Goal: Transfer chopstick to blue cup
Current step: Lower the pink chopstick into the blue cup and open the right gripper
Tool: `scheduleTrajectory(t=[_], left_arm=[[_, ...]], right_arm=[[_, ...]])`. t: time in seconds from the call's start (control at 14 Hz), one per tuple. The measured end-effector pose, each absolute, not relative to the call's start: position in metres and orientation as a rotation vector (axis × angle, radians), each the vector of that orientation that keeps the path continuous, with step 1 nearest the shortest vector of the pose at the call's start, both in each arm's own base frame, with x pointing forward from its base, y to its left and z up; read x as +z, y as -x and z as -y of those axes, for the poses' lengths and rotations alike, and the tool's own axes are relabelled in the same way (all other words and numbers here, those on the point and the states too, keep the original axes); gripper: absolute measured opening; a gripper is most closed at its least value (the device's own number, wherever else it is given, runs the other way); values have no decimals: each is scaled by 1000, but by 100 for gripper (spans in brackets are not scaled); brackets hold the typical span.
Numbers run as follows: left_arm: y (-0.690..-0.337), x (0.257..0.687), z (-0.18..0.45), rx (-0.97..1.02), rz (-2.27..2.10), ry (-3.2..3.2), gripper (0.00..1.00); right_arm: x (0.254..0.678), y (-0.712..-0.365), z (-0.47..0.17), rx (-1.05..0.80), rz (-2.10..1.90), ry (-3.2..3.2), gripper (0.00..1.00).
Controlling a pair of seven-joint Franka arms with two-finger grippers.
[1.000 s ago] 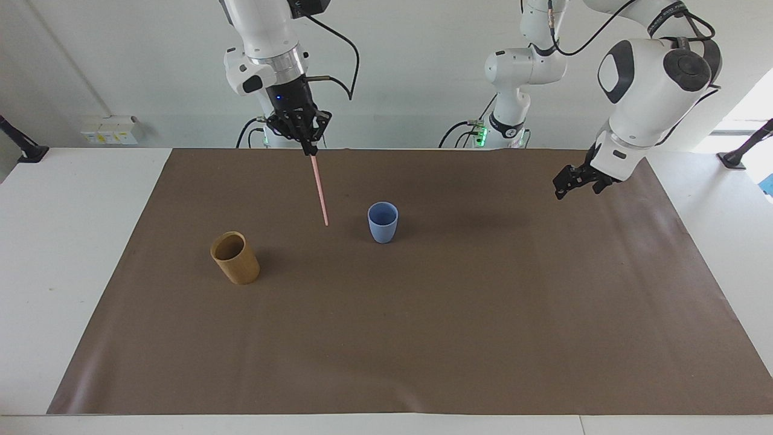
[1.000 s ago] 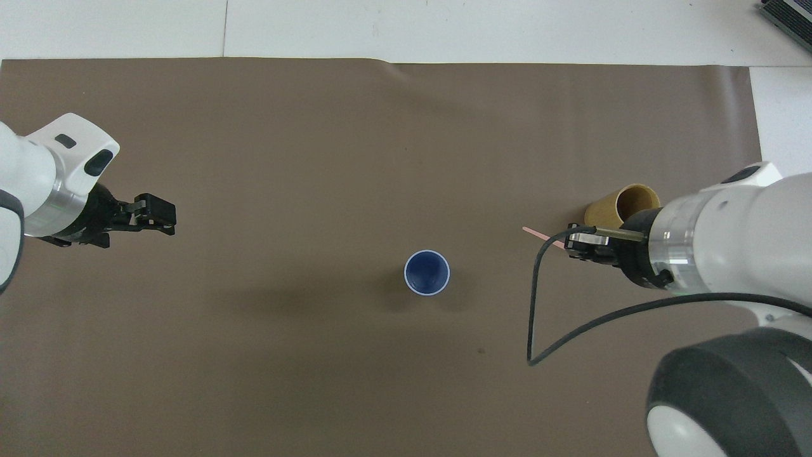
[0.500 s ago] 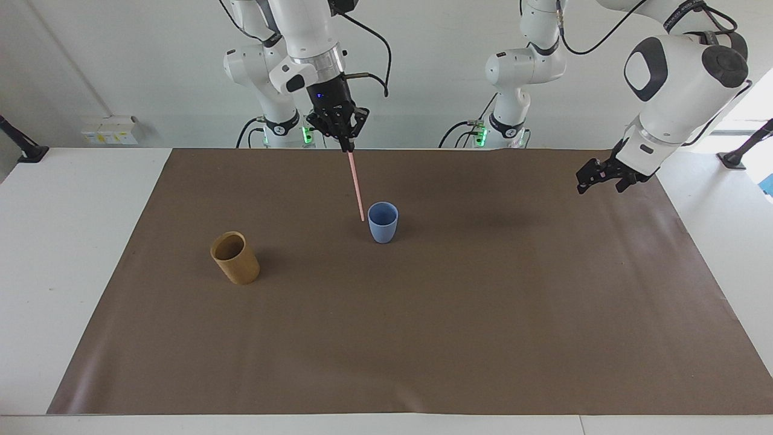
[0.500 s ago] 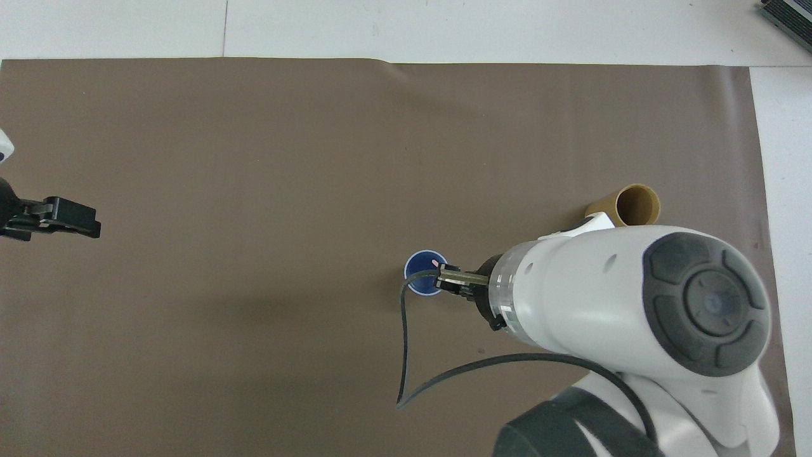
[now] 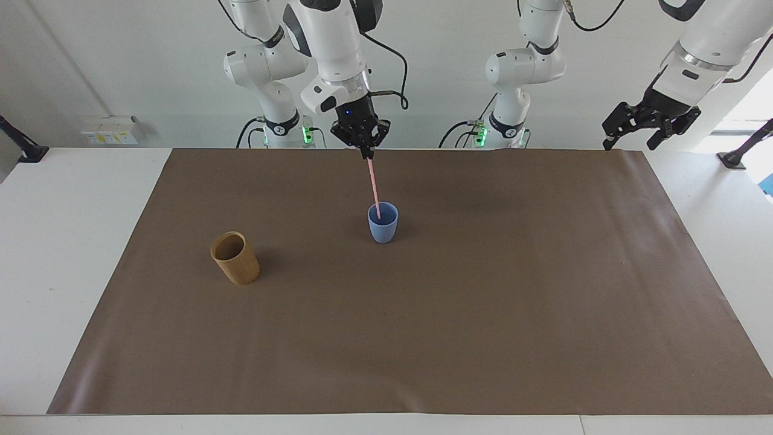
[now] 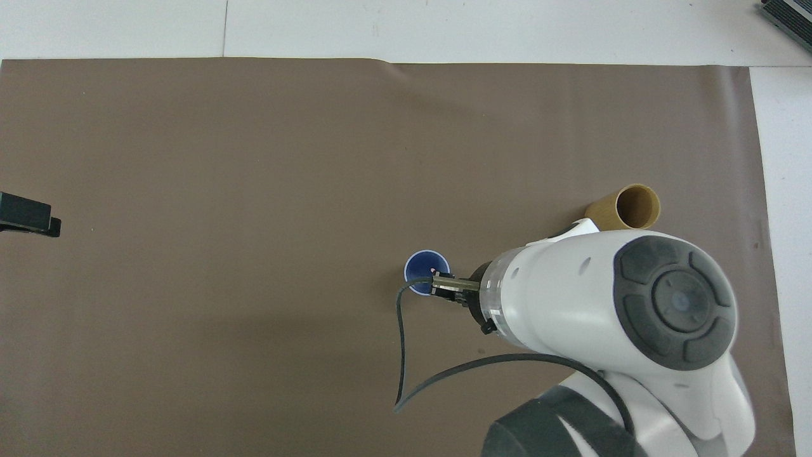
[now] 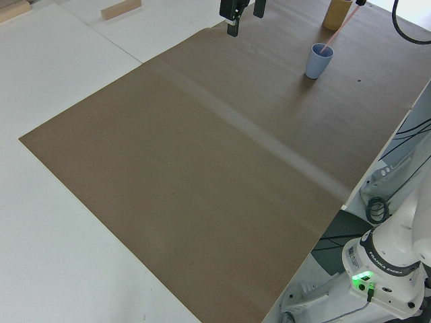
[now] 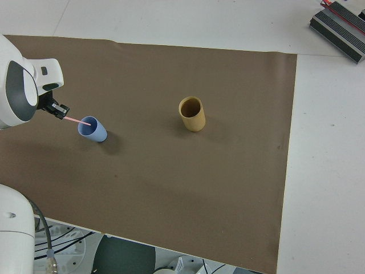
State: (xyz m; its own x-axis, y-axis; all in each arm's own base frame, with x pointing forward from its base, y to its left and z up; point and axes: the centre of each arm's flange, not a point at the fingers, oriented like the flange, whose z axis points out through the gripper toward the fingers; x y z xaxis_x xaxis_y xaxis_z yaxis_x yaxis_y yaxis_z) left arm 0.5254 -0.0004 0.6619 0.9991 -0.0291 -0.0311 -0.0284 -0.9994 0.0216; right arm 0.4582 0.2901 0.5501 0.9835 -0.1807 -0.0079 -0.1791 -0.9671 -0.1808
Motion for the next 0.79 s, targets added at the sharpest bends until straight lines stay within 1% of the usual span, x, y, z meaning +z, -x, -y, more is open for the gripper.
scheduleTrajectory(t=[0.29, 0.57, 0.71, 0.79], left_arm=[[-524, 663, 1, -52, 46, -3120, 100], [-523, 663, 7, -63, 64, -3120, 100], [-522, 662, 10, -77, 73, -3120, 100], [-521, 662, 12, -78, 79, -3120, 100]], right_arm=[[529, -459, -312, -64, -216, 2923, 9], [513, -458, -313, -60, -150, 2942, 9], [513, -459, -312, -83, -127, 2963, 20], [513, -459, -311, -94, -119, 2974, 21]])
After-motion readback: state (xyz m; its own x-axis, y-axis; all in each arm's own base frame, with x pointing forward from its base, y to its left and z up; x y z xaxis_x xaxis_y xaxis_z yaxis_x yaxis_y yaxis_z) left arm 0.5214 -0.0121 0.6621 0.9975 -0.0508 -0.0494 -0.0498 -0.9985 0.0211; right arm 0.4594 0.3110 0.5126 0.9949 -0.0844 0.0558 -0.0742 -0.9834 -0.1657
